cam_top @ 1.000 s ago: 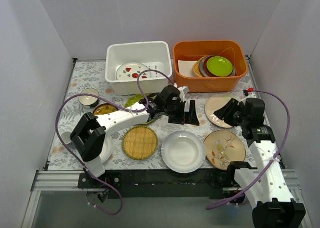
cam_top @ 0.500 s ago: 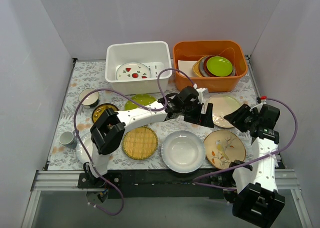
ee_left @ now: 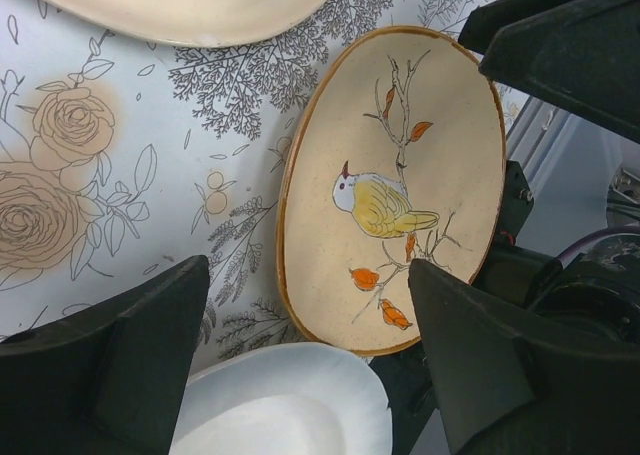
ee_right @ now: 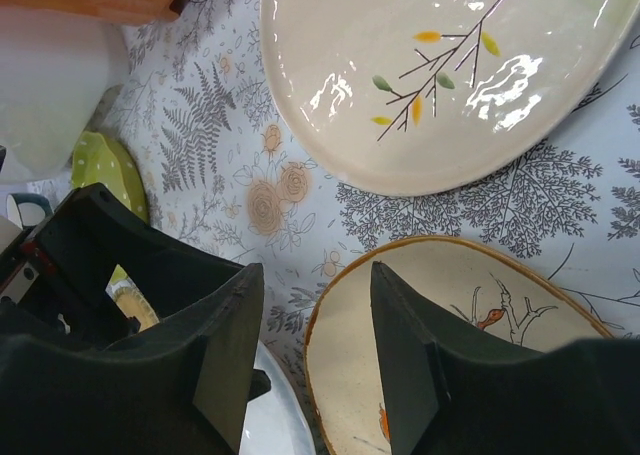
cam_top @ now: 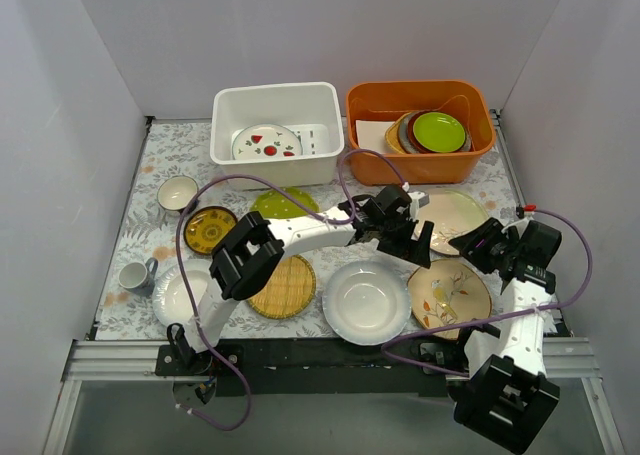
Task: Place the plates into the plastic bin on the countertop
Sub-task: Pick up the plate from the corner of the board.
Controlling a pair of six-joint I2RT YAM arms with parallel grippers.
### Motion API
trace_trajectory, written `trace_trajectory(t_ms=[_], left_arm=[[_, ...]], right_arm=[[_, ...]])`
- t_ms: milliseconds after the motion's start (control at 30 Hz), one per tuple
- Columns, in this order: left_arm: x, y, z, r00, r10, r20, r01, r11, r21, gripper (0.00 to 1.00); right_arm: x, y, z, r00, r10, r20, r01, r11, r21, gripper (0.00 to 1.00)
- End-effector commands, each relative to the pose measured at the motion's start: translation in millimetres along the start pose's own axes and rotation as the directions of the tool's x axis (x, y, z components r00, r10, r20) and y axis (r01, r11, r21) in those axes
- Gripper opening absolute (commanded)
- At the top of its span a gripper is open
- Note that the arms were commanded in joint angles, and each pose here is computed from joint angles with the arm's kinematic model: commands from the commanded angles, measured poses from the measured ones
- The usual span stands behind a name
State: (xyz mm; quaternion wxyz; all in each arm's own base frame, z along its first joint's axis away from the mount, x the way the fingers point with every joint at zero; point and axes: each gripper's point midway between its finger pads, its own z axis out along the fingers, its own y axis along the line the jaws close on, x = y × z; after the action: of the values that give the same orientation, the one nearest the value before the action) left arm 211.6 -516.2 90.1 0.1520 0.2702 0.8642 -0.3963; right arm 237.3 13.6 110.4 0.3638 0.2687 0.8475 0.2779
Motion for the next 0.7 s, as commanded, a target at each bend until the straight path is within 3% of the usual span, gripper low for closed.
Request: trace_trajectory(t_ms=[0,333,667], left_arm=[[-16,-22,-1,0.998,0.05,0.037,-0.052,0.997,0.058,0.77],[2,-14,25,1.0,0.017,-0.013,-0.016,0.997,0.076,0.7],[17,-15,44,0.999,0.003,-0.045,0.001,0.995,0.099,0.55]], right_arm=[[-10,5,0,0.999,-0.034,0.038,0.036,0.999,-0.036,0.55],[-14,1,2,0.999,-0.006,0.041,0.007,0.999,-0.035,0.55],[-14,-1,2,0.999,0.005,0.041,-0.003,0.999,-0.037,0.54]])
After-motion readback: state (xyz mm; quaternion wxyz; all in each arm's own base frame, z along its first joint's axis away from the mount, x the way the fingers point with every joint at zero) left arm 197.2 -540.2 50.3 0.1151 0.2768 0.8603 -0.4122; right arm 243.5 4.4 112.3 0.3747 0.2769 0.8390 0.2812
